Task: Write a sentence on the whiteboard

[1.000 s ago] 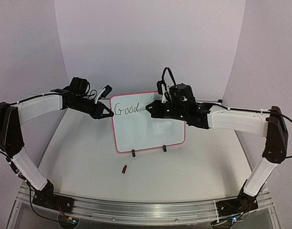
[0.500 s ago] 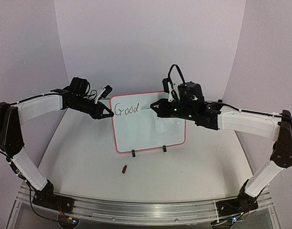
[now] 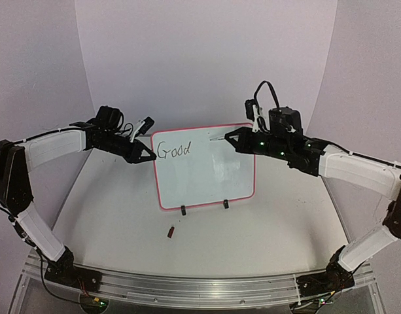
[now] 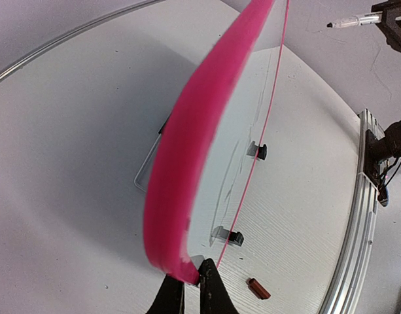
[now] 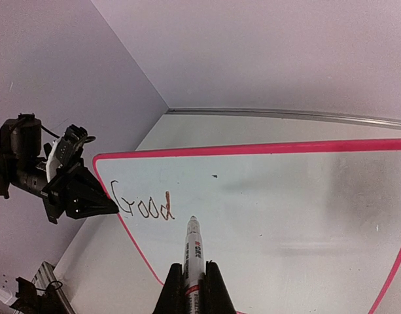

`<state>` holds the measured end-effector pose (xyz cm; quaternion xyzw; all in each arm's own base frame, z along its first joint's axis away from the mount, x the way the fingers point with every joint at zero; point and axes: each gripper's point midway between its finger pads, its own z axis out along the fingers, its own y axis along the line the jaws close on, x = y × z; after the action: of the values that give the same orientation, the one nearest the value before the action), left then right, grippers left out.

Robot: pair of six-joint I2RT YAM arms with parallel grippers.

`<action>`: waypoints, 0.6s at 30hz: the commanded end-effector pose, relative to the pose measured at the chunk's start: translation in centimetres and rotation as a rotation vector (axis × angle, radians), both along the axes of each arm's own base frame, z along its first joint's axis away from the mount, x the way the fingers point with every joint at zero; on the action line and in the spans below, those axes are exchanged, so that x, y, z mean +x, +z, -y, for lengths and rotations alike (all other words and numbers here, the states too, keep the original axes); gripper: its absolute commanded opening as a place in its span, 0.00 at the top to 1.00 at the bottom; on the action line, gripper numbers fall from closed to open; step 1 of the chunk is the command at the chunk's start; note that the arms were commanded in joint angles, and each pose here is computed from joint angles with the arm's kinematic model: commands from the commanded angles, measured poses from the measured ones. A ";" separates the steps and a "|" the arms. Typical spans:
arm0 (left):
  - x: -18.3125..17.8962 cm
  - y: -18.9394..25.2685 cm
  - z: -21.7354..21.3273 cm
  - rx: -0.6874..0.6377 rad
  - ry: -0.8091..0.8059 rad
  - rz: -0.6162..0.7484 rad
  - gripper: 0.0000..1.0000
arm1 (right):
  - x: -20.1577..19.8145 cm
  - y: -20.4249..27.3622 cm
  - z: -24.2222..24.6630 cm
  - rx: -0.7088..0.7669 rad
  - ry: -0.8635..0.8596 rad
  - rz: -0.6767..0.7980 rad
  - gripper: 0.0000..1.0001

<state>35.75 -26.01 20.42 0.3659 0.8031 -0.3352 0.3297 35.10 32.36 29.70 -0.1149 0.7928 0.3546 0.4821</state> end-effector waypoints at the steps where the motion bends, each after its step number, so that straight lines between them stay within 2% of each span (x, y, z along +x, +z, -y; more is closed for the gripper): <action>1: 0.9 -0.6 -0.5 0.061 0.024 0.033 1.00 | 0.0 -0.6 -1.4 0.016 0.049 -0.014 1.00; 18: 0.9 -0.5 -0.5 0.063 0.025 0.036 1.00 | 2.2 -1.6 -3.4 0.047 0.043 -0.017 1.00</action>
<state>35.75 -26.01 20.40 0.3659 0.8032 -0.3353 0.3295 36.40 34.76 25.01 -0.1220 0.8141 0.3591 0.4398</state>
